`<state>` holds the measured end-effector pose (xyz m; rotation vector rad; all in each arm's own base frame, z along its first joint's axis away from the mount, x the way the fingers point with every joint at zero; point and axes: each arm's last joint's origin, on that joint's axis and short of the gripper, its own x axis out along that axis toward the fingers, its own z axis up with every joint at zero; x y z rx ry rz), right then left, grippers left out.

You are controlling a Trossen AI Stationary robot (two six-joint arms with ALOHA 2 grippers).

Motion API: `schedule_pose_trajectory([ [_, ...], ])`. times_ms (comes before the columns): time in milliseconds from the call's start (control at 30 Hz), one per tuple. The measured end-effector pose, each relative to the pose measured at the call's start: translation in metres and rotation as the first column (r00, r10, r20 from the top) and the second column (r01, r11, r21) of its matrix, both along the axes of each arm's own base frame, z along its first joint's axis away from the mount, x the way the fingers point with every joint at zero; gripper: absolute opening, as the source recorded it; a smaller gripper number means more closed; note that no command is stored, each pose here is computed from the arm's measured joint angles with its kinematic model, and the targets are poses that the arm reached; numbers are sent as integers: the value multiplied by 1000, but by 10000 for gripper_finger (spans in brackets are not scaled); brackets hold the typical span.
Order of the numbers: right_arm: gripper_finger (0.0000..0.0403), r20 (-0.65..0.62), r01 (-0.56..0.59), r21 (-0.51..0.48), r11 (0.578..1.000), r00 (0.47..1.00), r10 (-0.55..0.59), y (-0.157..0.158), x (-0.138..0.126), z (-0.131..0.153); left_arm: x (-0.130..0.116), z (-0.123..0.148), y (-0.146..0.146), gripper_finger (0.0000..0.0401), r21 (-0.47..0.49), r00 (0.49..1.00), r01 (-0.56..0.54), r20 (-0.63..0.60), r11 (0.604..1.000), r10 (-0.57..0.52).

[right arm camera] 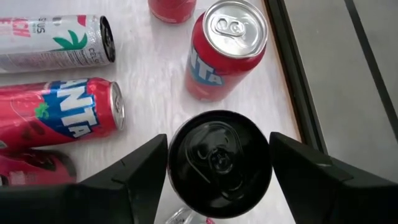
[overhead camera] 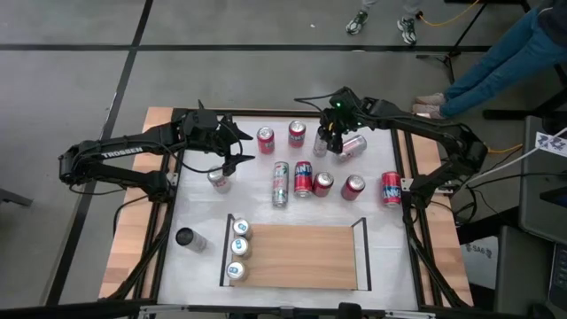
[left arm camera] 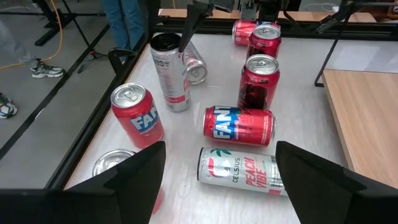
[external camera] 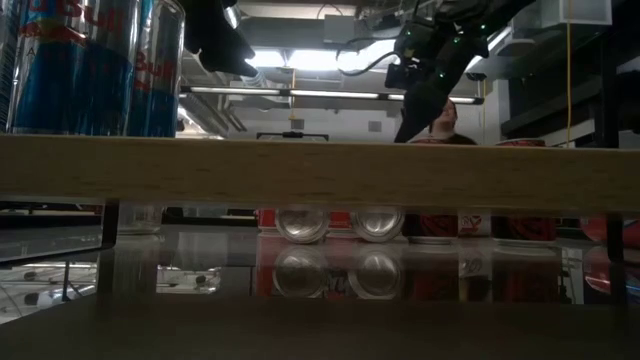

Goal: Place canned beverage on shelf
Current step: Put the top white soda can on the shelf

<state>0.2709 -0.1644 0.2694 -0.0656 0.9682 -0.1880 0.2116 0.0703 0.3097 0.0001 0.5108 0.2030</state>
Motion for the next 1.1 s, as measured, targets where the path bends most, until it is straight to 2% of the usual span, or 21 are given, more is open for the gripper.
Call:
schedule_pose_trajectory([
  [1100,269,12,-23,-15,1000,1000,23,0,0,1,0,-1,0,297,-1,1000,-1,-7,1000,1],
])
